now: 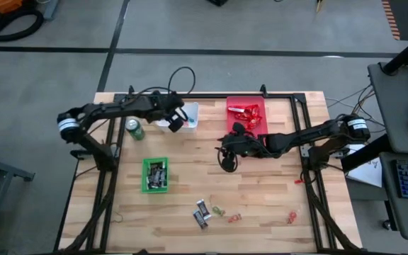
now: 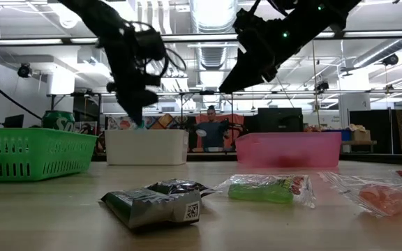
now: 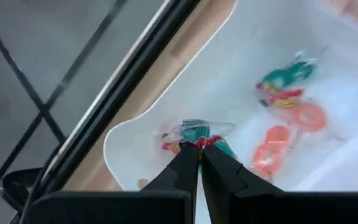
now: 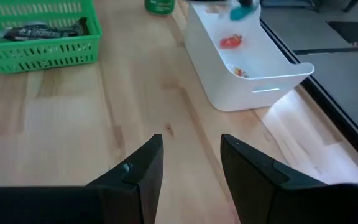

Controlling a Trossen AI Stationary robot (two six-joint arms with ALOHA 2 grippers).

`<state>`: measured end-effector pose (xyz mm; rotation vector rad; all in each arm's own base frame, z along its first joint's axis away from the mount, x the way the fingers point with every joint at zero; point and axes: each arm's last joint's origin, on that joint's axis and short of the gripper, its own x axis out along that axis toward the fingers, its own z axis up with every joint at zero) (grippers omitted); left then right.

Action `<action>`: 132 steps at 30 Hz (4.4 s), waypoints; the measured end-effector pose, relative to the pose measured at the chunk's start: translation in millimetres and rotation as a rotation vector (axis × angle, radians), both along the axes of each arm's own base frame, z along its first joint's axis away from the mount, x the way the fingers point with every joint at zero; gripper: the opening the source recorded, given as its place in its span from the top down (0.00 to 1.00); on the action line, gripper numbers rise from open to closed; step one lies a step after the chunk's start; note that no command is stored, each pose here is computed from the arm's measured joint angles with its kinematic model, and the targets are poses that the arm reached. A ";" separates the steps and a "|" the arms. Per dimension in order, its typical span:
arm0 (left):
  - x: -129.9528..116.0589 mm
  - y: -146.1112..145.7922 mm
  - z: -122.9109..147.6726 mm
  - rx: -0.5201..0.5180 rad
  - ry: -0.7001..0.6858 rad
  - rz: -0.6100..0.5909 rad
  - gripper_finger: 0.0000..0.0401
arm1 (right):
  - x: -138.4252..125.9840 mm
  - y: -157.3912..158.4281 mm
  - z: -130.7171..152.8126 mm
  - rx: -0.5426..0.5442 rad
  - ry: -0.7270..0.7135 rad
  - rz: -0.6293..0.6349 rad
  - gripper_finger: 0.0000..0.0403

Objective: Organize candy in baskets
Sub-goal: Put the blue gummy into the white bin, then put the red gummy into the white bin

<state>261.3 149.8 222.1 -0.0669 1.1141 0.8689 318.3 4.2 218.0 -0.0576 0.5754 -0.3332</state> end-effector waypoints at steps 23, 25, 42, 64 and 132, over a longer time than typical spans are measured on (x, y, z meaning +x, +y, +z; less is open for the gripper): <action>11.6 -7.5 -8.9 0.040 0.073 -0.097 0.63 | -3.7 15.8 0.6 0.540 0.048 0.134 0.62; 11.1 -17.3 -1.1 0.011 0.040 -0.143 0.62 | -4.7 24.3 1.4 0.669 0.072 0.196 0.62; 32.6 -163.5 47.7 -0.254 -0.373 -0.652 0.65 | -104.8 152.4 -30.9 1.029 0.842 -0.427 0.62; 26.4 -258.0 82.7 -0.252 -0.578 -0.829 0.65 | -188.0 206.8 -57.3 0.872 0.865 -0.846 0.62; -20.5 -273.0 33.8 -0.281 -0.058 -0.737 0.65 | 15.7 -109.1 1.4 0.209 -0.504 -0.132 0.98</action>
